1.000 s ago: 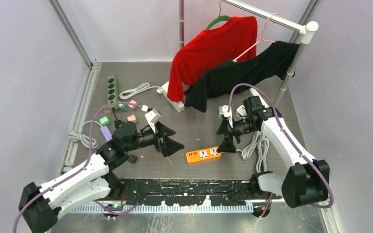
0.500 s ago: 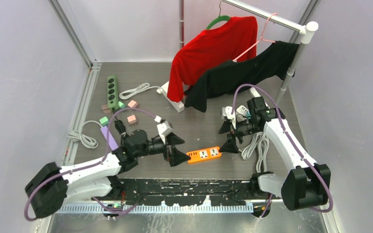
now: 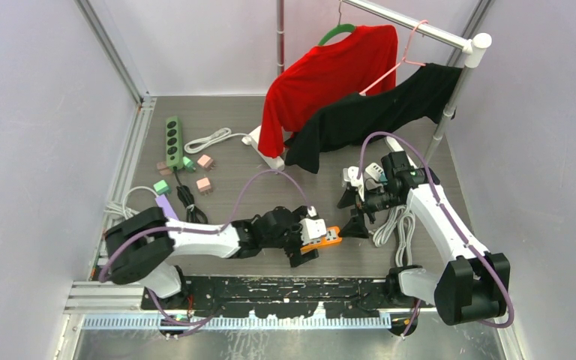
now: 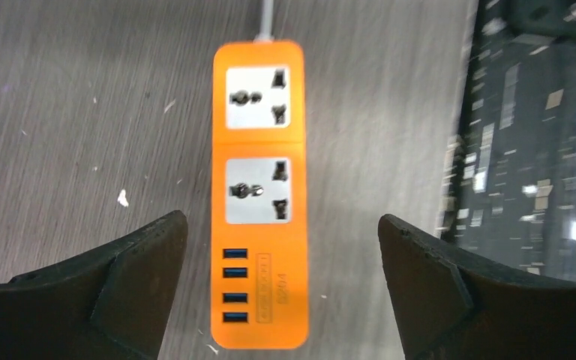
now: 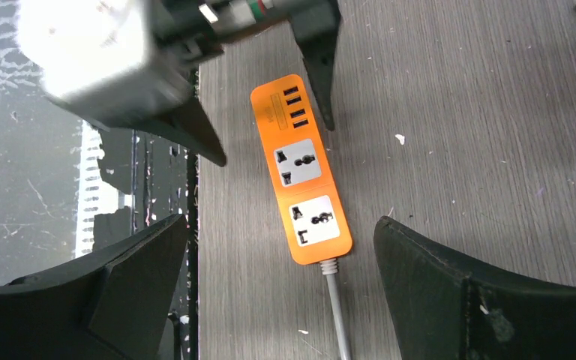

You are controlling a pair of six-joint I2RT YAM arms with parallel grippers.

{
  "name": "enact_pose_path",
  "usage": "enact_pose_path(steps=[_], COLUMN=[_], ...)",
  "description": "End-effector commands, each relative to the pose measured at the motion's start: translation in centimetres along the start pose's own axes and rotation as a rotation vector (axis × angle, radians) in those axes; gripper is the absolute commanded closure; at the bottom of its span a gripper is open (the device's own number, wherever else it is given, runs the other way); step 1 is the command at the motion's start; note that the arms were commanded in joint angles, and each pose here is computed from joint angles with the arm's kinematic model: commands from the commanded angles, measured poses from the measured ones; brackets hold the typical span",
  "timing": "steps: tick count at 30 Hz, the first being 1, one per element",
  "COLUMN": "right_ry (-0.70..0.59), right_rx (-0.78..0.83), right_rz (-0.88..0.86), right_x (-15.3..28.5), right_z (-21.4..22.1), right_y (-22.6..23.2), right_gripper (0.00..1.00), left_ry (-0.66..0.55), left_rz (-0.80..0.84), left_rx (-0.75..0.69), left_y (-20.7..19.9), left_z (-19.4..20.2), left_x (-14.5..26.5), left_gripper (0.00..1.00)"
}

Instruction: Pull the plug off the socket

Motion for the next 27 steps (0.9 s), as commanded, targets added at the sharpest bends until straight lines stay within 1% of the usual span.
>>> enact_pose_path(steps=[1, 4, 7, 12, 15, 16, 18, 19, 20, 24, 27], right_ry=[-0.033, -0.033, -0.033, -0.032, -0.032, -0.034, -0.033, -0.033, -0.033, -0.040, -0.042], right_rx=[0.040, 0.041, 0.045, 0.050, 0.052, 0.053, 0.053, 0.055, 0.055, 0.059, 0.062], right_rz=[-0.012, -0.013, -0.014, -0.014, -0.016, -0.015, -0.017, -0.016, -0.015, -0.019, -0.018], right_x=[0.1, 0.1, 0.1, 0.1, 0.1, 0.2, 0.2, 0.2, 0.2, 0.3, 0.3], right_z=[-0.5, -0.4, -0.4, -0.4, -0.4, -0.5, -0.5, -0.5, -0.5, -0.8, -0.9], right_y=[0.5, 0.5, 0.6, 0.6, 0.7, 0.7, 0.7, 0.7, 0.7, 0.9, 0.9], right_gripper=[0.00, 0.01, 0.01, 0.00, 0.00, 0.01, 0.00, 0.01, 0.00, 0.00, 0.01], left_ry=[0.126, 0.164, 0.180, 0.183, 0.191, 0.196, 0.199, 0.197, 0.195, 0.177, 0.160], left_rz=[-0.047, -0.014, 0.014, 0.061, 0.063, 0.064, 0.059, 0.050, 0.034, -0.102, -0.240], left_rx=[-0.097, -0.077, -0.050, 0.012, 0.039, 0.047, 0.057, 0.063, 0.066, 0.056, 0.065], left_y=[1.6, 1.6, 1.5, 1.3, 1.4, 1.4, 1.5, 1.7, 1.9, 3.4, 4.6], left_z=[1.5, 1.8, 2.0, 2.7, 3.2, 3.4, 3.5, 3.5, 3.5, 3.5, 3.7], left_x=[-1.9, -3.1, -3.8, -4.1, -4.0, -3.9, -3.5, -3.2, -2.8, 0.0, 2.8], left_gripper=[0.06, 0.12, 0.22, 0.43, 0.50, 0.56, 0.82, 0.94, 0.99, 1.00, 1.00])
Point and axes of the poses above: each gripper's point midway between its finger pads, its own x axis back along the fingers, its own y axis along the line the jaws close on, z = x × y, the point moved 4 cm from there along x, back along the fingers, and after that the axes turned 11 degrees about -x, right-handed, at the moved point
